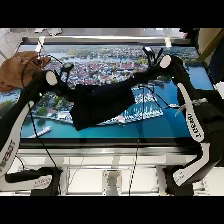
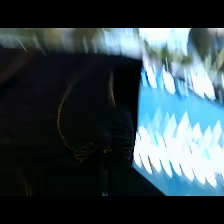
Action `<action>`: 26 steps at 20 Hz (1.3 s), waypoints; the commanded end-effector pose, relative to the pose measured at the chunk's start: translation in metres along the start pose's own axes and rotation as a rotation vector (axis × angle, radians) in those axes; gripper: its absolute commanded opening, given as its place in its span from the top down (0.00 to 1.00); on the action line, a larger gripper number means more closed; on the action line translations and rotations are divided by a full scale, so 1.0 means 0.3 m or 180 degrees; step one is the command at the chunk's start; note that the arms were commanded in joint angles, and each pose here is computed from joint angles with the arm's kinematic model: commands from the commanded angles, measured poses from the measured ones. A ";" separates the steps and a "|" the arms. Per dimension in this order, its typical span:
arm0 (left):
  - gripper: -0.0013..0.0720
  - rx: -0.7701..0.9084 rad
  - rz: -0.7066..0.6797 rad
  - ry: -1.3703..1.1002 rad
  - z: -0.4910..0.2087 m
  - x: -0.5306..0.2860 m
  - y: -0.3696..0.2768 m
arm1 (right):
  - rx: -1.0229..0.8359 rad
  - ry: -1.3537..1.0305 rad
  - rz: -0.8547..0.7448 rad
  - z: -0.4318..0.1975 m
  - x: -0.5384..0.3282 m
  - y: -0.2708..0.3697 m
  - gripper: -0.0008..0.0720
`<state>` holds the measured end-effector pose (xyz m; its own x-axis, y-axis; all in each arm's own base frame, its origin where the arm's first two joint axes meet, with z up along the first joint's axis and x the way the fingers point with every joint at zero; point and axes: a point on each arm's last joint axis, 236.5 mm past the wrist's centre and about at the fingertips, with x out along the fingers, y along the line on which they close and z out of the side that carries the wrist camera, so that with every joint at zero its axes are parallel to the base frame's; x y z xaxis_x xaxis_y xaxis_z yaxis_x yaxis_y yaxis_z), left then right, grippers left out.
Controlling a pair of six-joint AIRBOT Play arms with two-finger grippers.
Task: Fold the clothes and pants, and hang the long-sleeved shirts on hangers.
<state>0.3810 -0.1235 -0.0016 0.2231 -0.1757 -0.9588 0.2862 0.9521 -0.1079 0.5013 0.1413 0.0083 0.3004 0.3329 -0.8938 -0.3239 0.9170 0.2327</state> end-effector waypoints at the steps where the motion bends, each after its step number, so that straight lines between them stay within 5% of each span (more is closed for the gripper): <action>1: 0.96 0.0069 0.0298 0.0396 -0.212 -0.002 -0.063 | -0.0167 0.0732 -0.0118 -0.216 -0.021 -0.007 0.96; 6: 0.96 0.0119 0.0241 0.0600 -0.347 0.039 -0.209 | -0.0245 0.1024 -0.0061 -0.379 0.094 0.038 0.96; 14: 0.94 0.0634 0.0132 0.0657 -0.442 0.042 -0.438 | -0.0105 0.0629 -0.0113 -0.321 0.249 -0.001 0.96; 15: 0.84 0.0650 0.0117 0.0668 -0.448 0.041 -0.447 | -0.0104 0.0633 -0.0114 -0.322 0.251 -0.002 0.96; 16: 0.51 0.0625 0.0070 0.0690 -0.455 0.040 -0.458 | -0.0105 0.0640 -0.0110 -0.322 0.249 -0.001 0.96; 17: 0.05 0.0591 0.0016 0.0710 -0.460 0.037 -0.469 | -0.0108 0.0654 -0.0103 -0.322 0.241 0.002 0.96; 18: 0.04 0.0520 -0.0015 0.0725 -0.463 0.027 -0.472 | -0.0116 0.0681 -0.0091 -0.318 0.228 0.007 0.90; 20: 0.03 0.0413 -0.0059 0.0700 -0.459 -0.033 -0.475 | -0.0169 0.0736 -0.0081 -0.293 0.179 0.016 0.49; 21: 0.03 0.0406 -0.0101 0.0595 -0.443 -0.074 -0.479 | -0.0229 0.0731 -0.0121 -0.264 0.143 0.013 0.40; 26: 0.03 0.0111 0.0144 -0.0172 -0.337 -0.259 -0.358 | -0.0396 0.0040 -0.0355 -0.010 0.021 -0.012 0.40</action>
<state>0.2257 -0.2078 0.0299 0.1663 -0.1611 -0.9728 0.3758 0.9225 -0.0885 0.4732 0.1432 -0.0274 0.2191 0.2358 -0.9468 -0.3986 0.9073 0.1337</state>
